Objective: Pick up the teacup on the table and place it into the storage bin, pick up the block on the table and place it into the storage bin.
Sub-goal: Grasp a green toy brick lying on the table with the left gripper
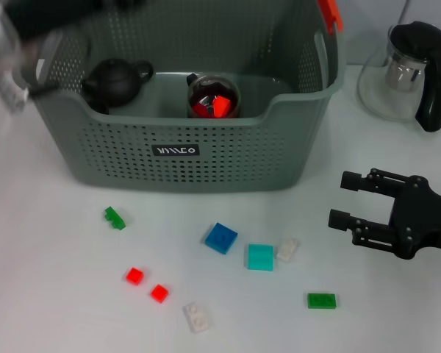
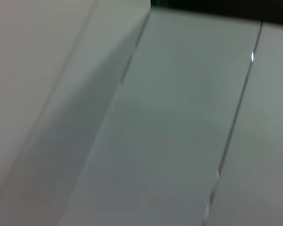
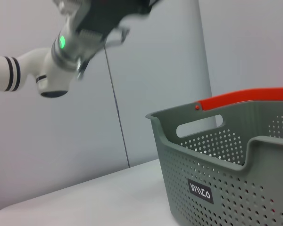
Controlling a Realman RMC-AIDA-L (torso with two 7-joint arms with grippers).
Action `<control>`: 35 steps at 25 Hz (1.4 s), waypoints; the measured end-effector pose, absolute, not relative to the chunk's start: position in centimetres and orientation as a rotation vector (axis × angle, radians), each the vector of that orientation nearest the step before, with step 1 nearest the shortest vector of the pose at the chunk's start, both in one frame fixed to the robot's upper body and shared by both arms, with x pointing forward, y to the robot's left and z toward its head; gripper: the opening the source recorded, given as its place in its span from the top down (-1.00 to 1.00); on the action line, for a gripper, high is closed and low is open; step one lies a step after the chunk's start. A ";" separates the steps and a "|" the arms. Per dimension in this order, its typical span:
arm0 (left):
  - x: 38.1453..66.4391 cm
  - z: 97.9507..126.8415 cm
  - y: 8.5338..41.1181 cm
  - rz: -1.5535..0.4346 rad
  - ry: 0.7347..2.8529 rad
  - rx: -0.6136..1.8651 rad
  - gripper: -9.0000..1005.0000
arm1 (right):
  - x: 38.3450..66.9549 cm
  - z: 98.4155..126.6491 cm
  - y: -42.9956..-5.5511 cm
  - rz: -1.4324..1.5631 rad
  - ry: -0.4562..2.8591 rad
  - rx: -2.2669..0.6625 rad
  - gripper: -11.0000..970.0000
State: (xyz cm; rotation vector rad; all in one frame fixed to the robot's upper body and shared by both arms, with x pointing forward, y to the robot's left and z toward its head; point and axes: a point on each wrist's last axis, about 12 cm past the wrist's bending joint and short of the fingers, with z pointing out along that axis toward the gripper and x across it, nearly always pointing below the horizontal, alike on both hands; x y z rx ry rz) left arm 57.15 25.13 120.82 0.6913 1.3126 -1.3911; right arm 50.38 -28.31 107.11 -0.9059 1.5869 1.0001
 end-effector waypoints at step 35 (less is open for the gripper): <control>52.1 108.1 31.9 -0.564 2.049 1.073 -0.21 | 50.5 107.2 -28.2 1.014 1.597 -0.899 -0.52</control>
